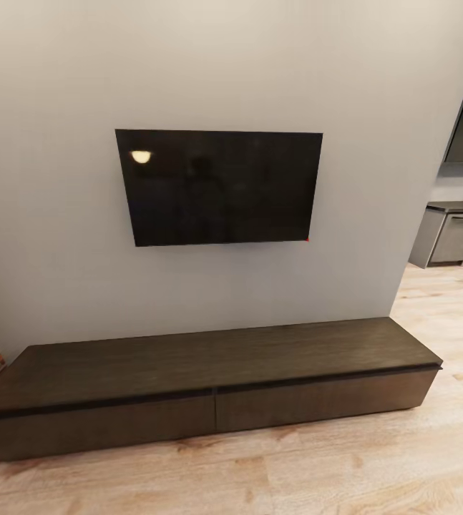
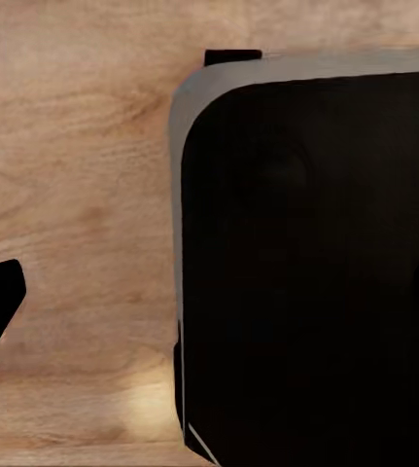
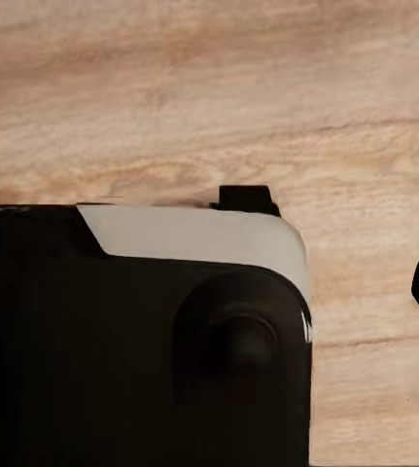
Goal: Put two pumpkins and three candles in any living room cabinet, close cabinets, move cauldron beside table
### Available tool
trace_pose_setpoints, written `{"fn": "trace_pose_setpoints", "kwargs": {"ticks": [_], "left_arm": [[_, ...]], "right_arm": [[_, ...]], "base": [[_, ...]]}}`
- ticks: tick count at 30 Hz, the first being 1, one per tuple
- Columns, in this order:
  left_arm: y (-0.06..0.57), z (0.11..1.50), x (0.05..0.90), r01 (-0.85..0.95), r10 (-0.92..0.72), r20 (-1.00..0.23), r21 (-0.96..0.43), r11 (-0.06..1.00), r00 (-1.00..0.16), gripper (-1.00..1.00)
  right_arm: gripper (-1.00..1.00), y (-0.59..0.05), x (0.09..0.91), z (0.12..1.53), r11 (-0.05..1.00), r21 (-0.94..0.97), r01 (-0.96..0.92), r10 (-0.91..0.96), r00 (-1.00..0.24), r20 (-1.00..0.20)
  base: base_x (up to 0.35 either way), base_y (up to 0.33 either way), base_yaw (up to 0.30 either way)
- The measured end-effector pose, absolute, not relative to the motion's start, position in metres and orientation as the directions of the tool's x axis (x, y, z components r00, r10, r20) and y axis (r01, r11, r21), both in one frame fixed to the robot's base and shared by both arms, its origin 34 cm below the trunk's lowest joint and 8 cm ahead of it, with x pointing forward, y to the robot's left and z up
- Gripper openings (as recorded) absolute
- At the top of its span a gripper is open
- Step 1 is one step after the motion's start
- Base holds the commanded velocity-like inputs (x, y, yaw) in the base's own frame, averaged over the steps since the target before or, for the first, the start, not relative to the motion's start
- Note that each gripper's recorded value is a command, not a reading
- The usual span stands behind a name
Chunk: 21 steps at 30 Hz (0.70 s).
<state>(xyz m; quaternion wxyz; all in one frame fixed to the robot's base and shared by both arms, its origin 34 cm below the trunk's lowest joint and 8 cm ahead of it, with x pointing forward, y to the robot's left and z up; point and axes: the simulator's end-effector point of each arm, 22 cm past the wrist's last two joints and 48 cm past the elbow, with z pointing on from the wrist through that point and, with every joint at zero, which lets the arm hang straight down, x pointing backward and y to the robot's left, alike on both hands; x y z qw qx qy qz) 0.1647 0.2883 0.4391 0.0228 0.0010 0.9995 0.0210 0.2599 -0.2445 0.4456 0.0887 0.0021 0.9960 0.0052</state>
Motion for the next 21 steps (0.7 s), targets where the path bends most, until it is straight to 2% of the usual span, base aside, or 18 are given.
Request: {"fn": "trace_pose_setpoints", "kwargs": {"ticks": [13, 20, 21], "left_arm": [[0.277, 0.451, 0.253, -0.002, 0.002, -0.164, 0.027, 1.0, -0.986, 1.0], [0.265, 0.462, 0.299, -0.003, -0.001, -0.242, 0.01, 1.0, -0.97, 1.0], [0.261, 0.469, 0.32, -0.004, -0.002, -0.282, 0.005, 1.0, -0.959, 1.0]], "right_arm": [[1.0, -0.245, 0.334, 0.462, 1.0, 0.006, 0.0, 0.002, -0.954, -0.3], [1.0, -0.246, 0.399, 0.482, 1.0, 0.001, 0.002, 0.002, -0.92, -0.392], [1.0, -0.246, 0.417, 0.489, 1.0, 0.001, 0.003, 0.003, -0.907, -0.421]], "base": [[0.0, 0.0, 0.0], [0.0, 0.0, 0.0], [0.0, 0.0, 0.0]]}}
